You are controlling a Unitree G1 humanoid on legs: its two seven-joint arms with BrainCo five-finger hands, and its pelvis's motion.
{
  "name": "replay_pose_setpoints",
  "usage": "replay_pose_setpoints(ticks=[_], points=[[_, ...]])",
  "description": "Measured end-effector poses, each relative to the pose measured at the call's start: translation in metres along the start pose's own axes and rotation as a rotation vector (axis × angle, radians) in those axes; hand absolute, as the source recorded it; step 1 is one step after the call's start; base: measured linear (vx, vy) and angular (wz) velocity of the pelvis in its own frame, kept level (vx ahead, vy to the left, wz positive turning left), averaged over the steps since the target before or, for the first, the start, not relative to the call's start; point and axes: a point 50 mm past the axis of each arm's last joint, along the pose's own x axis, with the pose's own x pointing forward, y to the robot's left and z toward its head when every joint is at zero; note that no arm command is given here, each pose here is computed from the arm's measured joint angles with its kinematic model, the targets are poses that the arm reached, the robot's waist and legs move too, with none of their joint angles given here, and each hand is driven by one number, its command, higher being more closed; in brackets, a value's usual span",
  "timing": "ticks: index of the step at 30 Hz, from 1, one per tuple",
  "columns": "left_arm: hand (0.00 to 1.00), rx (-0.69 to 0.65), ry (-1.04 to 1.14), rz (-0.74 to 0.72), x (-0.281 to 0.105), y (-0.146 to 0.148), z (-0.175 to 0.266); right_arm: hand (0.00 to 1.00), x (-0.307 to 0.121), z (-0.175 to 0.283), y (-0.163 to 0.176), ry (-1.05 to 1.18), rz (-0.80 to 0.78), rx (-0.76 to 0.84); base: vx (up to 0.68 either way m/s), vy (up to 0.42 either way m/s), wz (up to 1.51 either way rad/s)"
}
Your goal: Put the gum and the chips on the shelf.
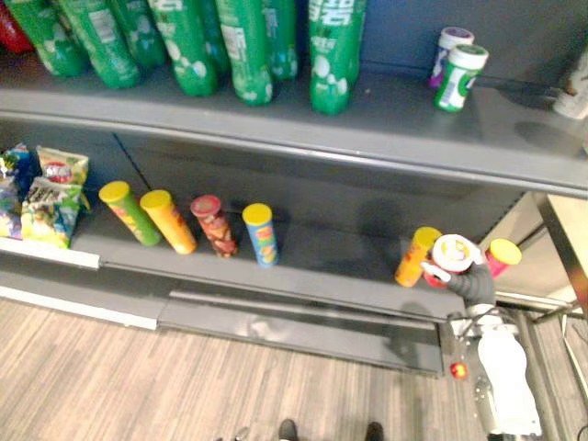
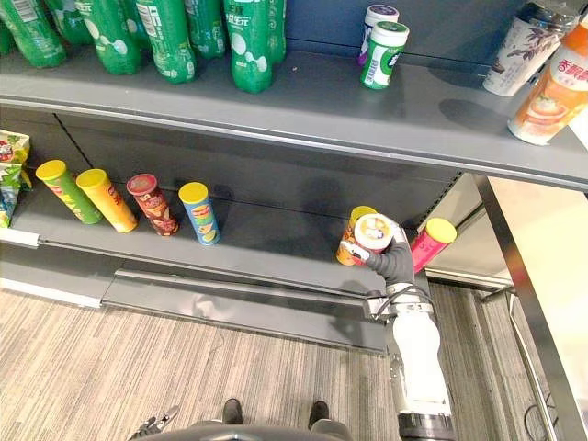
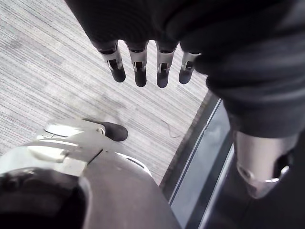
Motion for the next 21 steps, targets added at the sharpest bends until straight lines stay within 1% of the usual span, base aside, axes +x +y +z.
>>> replay_pose_setpoints(ticks=[8,15,21], points=[[0.0,0.008,0.017,0.0,-0.001,0.002,-0.004,1.0,0.011,0.053,-0.029,-0.219,-0.052,-0.009,-0.01,-0.01,-0.19],[0.0,0.015,0.041,0.005,-0.001,0.004,-0.008,1.0,0.021,0.081,-0.032,-0.33,-0.011,-0.042,-0.05,-0.015,-0.09],[0.0,0.04,0.066,0.01,-0.003,0.007,-0.013,1.0,0.044,0.107,-0.028,-0.421,0.027,-0.051,0.0,-0.001,0.01]])
